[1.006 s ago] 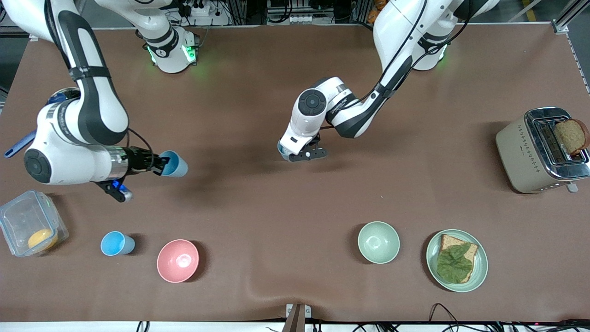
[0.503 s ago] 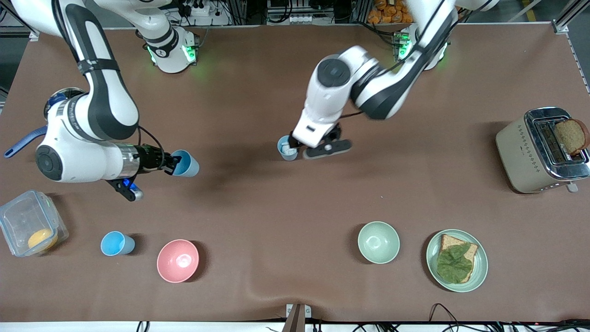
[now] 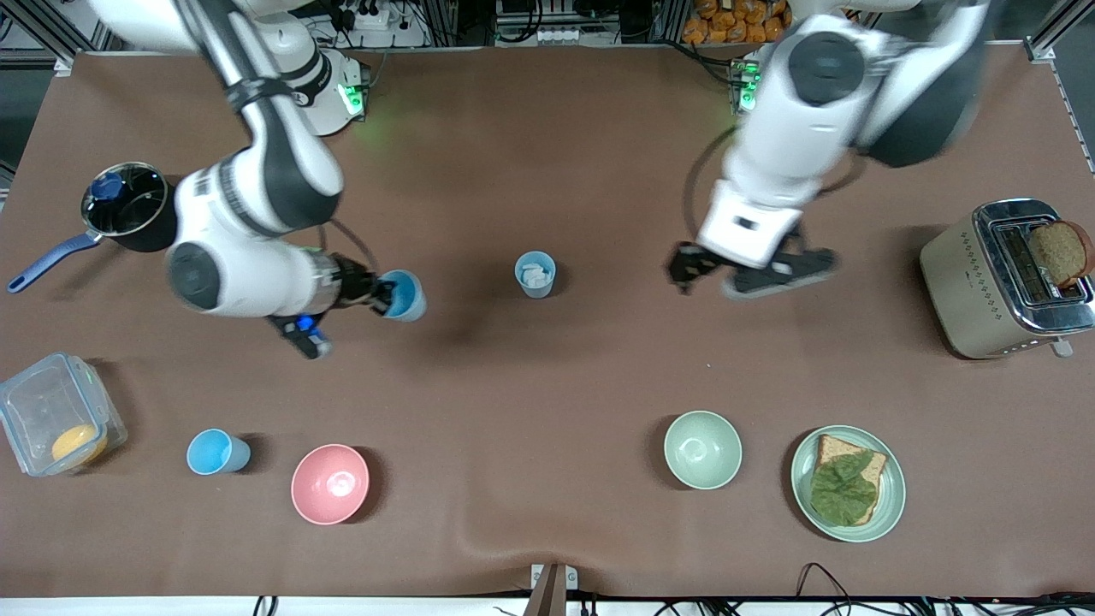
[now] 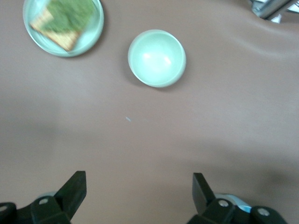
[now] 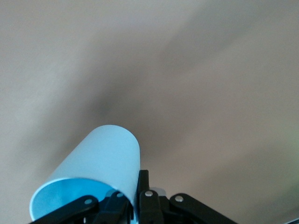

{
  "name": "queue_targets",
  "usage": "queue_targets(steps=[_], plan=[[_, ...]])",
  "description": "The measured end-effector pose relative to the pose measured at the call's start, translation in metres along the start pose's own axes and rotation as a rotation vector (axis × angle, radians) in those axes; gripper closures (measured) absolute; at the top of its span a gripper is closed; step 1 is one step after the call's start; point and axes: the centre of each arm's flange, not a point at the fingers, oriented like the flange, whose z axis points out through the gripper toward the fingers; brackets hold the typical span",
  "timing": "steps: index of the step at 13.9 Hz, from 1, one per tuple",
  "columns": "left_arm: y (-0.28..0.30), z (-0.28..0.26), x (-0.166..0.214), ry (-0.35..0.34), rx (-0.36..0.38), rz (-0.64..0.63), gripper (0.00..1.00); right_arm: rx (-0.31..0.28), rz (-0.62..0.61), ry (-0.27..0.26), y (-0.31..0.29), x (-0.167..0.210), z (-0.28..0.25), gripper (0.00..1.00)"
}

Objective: Stack blue cups with both arms
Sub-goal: 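Set the cup down with the left gripper while the right gripper approaches, then lower the right gripper's cup into the standing cup while the left gripper retracts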

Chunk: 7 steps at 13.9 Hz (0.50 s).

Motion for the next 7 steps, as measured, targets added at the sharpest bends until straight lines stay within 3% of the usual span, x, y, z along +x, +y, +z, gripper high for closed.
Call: queue_targets(steps=[4, 7], plan=[[-0.071, -0.012, 0.034, -0.027, 0.050, 0.015, 0.00, 0.019, -0.018, 0.043, -0.042, -0.087, 0.024, 0.95], [-0.093, -0.041, 0.042, -0.039, 0.070, 0.054, 0.00, 0.028, -0.045, 0.058, -0.057, -0.121, 0.043, 0.95]])
